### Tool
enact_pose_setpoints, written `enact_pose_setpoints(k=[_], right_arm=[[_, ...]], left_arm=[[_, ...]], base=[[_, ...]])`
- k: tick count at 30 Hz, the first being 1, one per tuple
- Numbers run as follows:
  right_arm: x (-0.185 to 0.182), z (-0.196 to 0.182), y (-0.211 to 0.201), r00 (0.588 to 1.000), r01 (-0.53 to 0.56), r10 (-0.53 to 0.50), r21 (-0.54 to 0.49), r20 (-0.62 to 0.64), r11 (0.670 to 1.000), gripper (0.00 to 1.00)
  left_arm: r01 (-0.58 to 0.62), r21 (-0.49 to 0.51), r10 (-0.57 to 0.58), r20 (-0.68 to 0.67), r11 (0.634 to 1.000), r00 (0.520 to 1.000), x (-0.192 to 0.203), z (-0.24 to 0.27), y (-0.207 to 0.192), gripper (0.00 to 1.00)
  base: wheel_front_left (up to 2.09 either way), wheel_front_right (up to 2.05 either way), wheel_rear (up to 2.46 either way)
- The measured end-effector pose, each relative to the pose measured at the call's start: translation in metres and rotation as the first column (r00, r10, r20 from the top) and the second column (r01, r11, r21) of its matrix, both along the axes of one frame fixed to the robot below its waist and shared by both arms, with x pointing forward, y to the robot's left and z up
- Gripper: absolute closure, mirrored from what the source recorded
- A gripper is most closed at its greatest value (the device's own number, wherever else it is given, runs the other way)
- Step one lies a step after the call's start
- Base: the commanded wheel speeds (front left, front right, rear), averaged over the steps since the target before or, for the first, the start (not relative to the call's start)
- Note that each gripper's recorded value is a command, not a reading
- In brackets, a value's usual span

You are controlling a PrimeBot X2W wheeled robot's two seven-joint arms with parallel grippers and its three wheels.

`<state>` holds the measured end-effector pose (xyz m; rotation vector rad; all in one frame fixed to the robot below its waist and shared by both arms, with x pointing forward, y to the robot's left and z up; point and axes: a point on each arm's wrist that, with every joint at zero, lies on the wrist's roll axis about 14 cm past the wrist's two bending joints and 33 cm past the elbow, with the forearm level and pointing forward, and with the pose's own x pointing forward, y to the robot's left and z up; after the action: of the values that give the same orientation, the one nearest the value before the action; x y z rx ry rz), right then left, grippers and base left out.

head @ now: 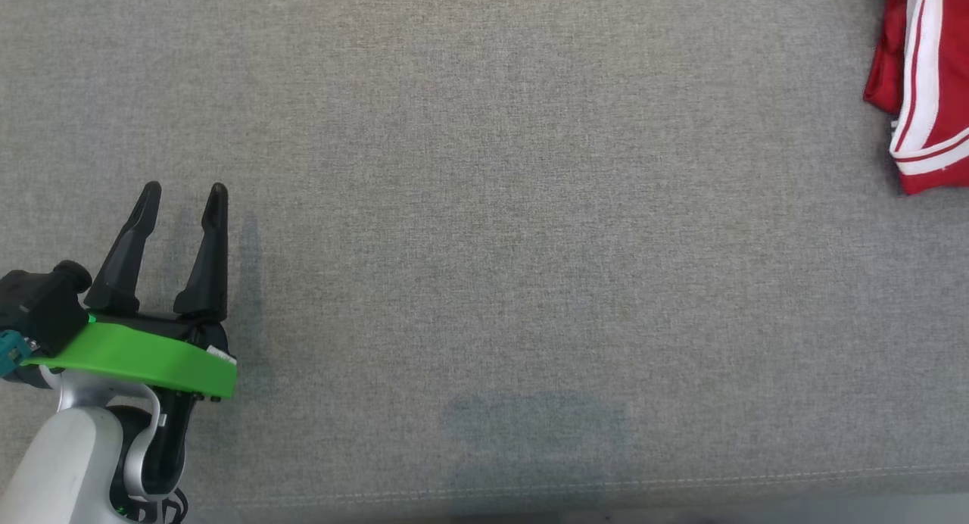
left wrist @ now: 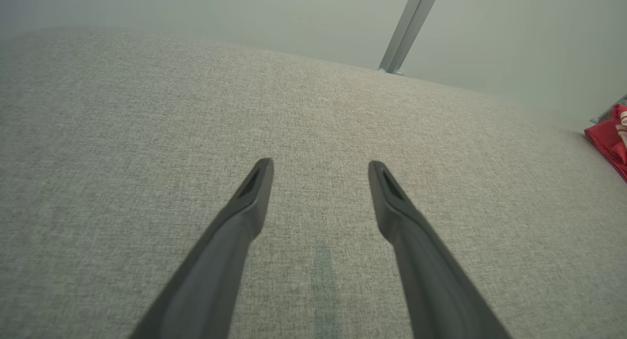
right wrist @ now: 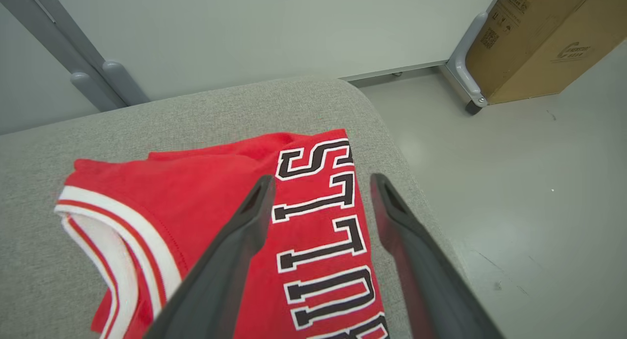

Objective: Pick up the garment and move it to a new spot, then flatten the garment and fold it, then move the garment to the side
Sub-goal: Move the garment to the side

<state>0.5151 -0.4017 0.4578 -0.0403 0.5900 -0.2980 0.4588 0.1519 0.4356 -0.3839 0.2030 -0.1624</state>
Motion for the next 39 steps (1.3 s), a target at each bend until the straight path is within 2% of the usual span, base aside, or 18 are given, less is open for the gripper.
enact_pose_setpoints(k=[2, 5, 10, 14, 20, 26, 39], right_arm=[[-0.005, -0.006, -0.001, 1.000, -0.005, 0.005, -0.033, 0.009, 0.999, 0.00], [-0.008, -0.012, 0.009, 0.998, -0.016, 0.018, -0.027, 0.058, 1.000, 0.00], [-0.001, 0.015, 0.023, 0.970, -0.048, 0.060, -0.059, 0.235, 0.997, 0.00], [0.001, 0.043, 0.039, 0.923, -0.088, 0.119, -0.103, 0.366, 0.991, 0.00], [-0.010, 0.087, 0.063, 0.822, -0.126, 0.185, -0.145, 0.538, 0.981, 0.00], [-0.050, 0.066, 0.084, 0.824, -0.170, 0.220, -0.143, 0.521, 0.975, 0.00], [-0.120, 0.028, 0.147, 0.848, -0.211, 0.154, 0.056, 0.508, 0.976, 0.00]], left_arm=[[-0.002, 0.001, 0.002, 0.000, 1.000, 1.000, 0.000, 0.000, 0.000, 0.00], [-0.005, 0.001, 0.005, 0.007, 1.000, 1.000, 0.001, 0.002, 0.000, 0.00], [-0.007, -0.007, 0.007, 0.039, 1.000, 0.999, 0.001, 0.012, -0.003, 0.00], [-0.018, -0.004, 0.018, 0.064, 1.000, 0.998, 0.001, 0.018, -0.001, 0.00], [-0.065, 0.020, 0.063, 0.100, 0.998, 0.993, -0.002, 0.029, 0.011, 0.00], [-0.082, 0.018, 0.080, 0.096, 0.996, 0.992, -0.019, 0.031, 0.009, 0.00], [-0.113, 0.089, 0.105, 0.091, 0.990, 0.990, -0.067, 0.033, 0.022, 0.00]], base=[[0.00, 0.00, 0.00], [0.00, 0.00, 0.00], [0.00, 0.00, 0.00], [0.00, 0.00, 0.00], [0.00, 0.00, 0.00], [0.00, 0.00, 0.00], [0.00, 0.00, 0.00]])
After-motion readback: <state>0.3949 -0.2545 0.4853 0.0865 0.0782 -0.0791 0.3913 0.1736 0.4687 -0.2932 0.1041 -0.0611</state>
